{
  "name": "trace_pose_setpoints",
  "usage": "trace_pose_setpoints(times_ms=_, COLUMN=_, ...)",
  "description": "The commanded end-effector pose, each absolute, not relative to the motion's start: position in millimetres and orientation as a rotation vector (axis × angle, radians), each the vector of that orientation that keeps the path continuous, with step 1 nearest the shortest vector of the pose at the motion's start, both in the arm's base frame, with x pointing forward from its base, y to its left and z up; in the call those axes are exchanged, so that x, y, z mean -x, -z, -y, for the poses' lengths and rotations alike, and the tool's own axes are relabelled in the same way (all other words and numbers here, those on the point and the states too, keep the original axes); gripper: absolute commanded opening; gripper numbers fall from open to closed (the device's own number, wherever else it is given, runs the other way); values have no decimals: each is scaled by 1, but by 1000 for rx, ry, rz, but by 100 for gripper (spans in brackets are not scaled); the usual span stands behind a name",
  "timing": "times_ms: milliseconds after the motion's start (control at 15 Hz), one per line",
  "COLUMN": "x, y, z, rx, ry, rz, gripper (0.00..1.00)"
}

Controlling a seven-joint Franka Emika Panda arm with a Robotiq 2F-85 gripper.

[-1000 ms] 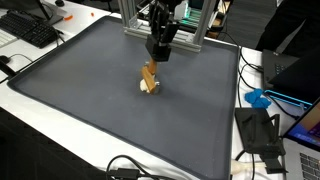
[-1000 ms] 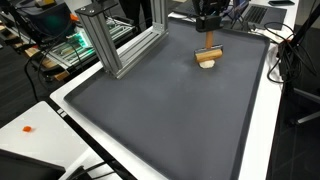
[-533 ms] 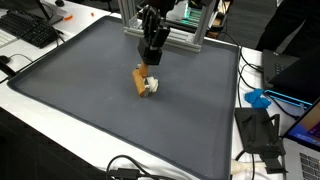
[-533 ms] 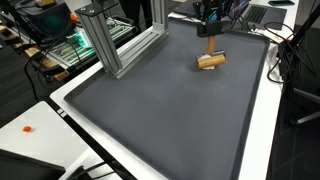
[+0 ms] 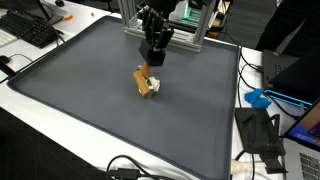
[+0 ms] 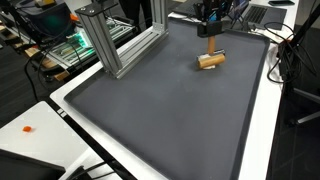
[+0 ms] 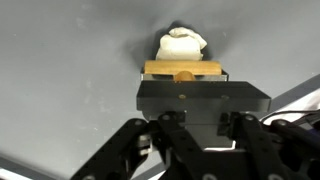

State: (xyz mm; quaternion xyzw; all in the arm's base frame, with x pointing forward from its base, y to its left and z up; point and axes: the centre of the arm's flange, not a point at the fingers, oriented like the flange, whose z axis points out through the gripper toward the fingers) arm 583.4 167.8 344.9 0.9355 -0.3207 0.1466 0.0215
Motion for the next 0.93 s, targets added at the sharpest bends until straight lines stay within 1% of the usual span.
trace_pose_setpoints(times_ms=0, x=-576, y=-343, z=-181, rx=-2977, ry=-325, rz=876, gripper=22)
trace_pose_setpoints(times_ms=867, x=-562, y=-340, z=-196, rx=-3028, ry=-105, rz=642, gripper=22)
